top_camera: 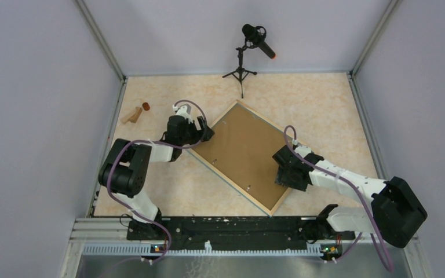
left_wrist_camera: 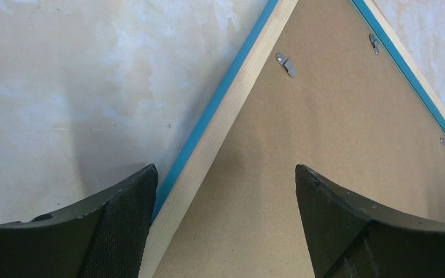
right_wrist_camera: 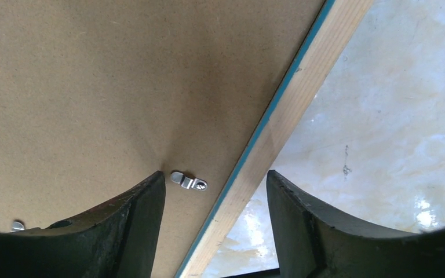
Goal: Put the photo into the frame
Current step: Install the photo frame at the center of the board.
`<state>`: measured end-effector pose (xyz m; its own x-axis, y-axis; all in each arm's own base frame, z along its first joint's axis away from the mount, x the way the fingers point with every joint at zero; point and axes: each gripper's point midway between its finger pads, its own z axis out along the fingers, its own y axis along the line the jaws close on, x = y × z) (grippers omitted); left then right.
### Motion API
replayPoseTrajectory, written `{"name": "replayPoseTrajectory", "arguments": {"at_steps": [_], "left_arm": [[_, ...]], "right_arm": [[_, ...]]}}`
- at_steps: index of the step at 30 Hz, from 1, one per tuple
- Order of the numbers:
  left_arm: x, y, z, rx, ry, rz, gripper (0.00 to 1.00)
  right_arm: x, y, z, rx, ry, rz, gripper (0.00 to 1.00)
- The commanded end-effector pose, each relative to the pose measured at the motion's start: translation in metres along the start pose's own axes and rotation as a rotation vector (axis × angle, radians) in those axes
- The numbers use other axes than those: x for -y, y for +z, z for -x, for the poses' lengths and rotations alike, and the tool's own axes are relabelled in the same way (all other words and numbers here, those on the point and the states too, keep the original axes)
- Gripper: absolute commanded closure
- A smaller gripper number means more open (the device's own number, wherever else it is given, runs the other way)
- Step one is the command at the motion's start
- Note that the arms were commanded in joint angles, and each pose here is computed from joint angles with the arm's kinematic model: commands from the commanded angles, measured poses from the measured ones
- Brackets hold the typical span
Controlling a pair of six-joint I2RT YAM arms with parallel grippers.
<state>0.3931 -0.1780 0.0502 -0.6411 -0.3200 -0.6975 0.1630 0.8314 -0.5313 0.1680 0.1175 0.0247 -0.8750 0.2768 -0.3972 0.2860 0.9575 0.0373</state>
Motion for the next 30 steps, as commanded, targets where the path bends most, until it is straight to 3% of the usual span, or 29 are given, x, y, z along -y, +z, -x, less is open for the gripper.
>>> {"name": "replayPoseTrajectory", "arguments": {"at_steps": [1,11,30], "left_arm": [[0.008,-0.008,-0.001,0.015,-0.022,-0.038,0.10],[0.009,-0.009,-0.002,0.020,-0.033,-0.053,0.11],[0.009,-0.009,-0.002,0.020,-0.040,-0.067,0.11]], "right_arm": [[0.015,-0.008,-0.004,0.002,-0.046,-0.033,0.35],[0.017,-0.006,0.004,0.058,-0.033,-0.030,0.36],[-0.002,-0.002,0.000,0.036,-0.063,0.064,0.30]]}}
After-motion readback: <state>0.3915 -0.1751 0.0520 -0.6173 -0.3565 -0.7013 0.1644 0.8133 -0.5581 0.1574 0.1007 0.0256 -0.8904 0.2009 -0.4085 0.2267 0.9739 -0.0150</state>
